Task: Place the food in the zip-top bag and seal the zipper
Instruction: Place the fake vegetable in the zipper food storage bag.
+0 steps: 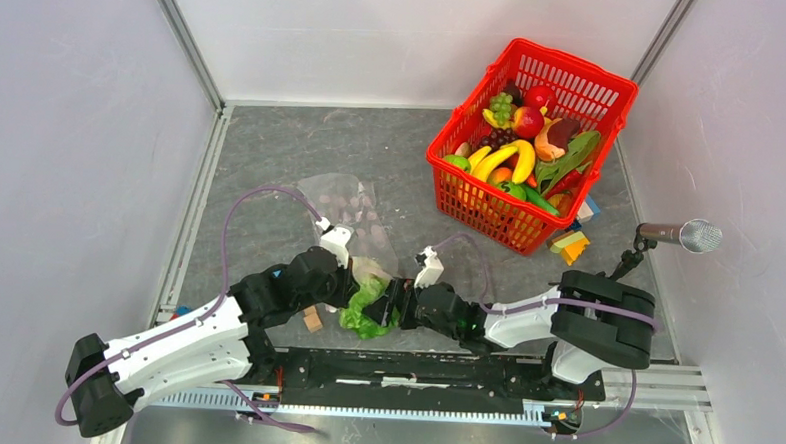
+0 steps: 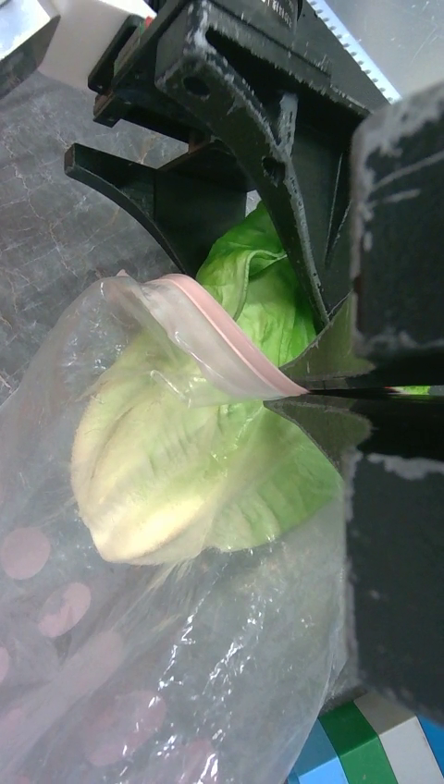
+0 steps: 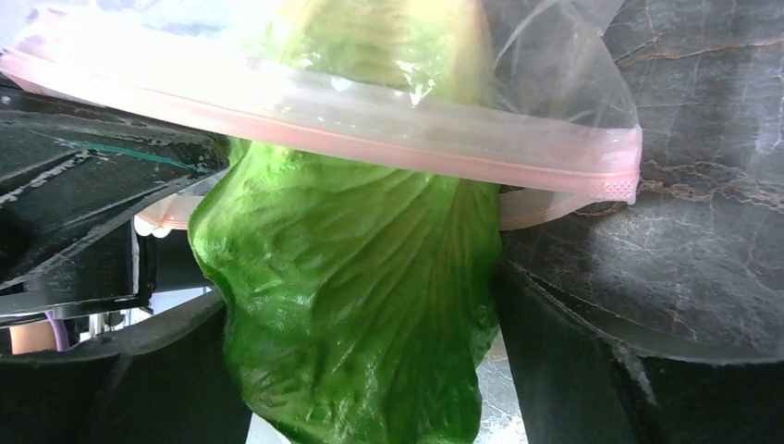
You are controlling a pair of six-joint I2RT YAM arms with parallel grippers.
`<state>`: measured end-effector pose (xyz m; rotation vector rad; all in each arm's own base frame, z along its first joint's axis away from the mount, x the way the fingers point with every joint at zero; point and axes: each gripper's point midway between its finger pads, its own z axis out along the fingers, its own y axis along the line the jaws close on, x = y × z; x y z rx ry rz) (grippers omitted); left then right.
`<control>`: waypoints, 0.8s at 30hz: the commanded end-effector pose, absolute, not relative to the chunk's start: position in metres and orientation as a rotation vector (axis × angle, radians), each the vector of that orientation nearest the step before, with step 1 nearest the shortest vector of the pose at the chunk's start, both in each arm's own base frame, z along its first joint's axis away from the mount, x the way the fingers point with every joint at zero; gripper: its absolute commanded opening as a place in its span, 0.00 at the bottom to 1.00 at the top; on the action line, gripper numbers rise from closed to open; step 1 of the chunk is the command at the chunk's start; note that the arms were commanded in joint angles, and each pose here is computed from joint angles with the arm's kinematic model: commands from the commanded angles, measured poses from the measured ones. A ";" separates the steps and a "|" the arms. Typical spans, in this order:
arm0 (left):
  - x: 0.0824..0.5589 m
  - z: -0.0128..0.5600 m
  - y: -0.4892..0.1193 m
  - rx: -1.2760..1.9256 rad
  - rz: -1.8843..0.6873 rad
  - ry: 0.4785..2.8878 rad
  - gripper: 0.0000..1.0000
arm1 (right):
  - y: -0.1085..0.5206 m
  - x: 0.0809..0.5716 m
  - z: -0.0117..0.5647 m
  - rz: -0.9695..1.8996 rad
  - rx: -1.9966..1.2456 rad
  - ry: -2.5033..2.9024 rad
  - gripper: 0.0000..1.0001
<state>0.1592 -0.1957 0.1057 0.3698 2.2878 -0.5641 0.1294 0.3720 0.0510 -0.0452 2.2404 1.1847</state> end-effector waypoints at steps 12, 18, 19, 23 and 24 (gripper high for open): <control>0.162 0.115 -0.197 0.307 -0.592 2.265 0.02 | 0.374 0.131 0.089 1.216 -0.133 2.072 0.27; 0.162 0.120 -0.201 0.323 -0.606 2.261 0.02 | 0.374 0.132 0.131 1.237 -0.249 1.929 0.16; 0.161 0.122 -0.203 0.329 -0.623 2.259 0.02 | 0.372 0.133 0.136 1.221 -0.260 1.913 0.14; 0.156 0.138 -0.218 0.365 -0.721 2.234 0.02 | 0.359 0.146 0.148 1.130 -0.262 1.857 0.12; 0.154 0.144 -0.222 0.385 -0.751 2.224 0.02 | 0.354 0.151 0.153 1.098 -0.248 1.839 0.12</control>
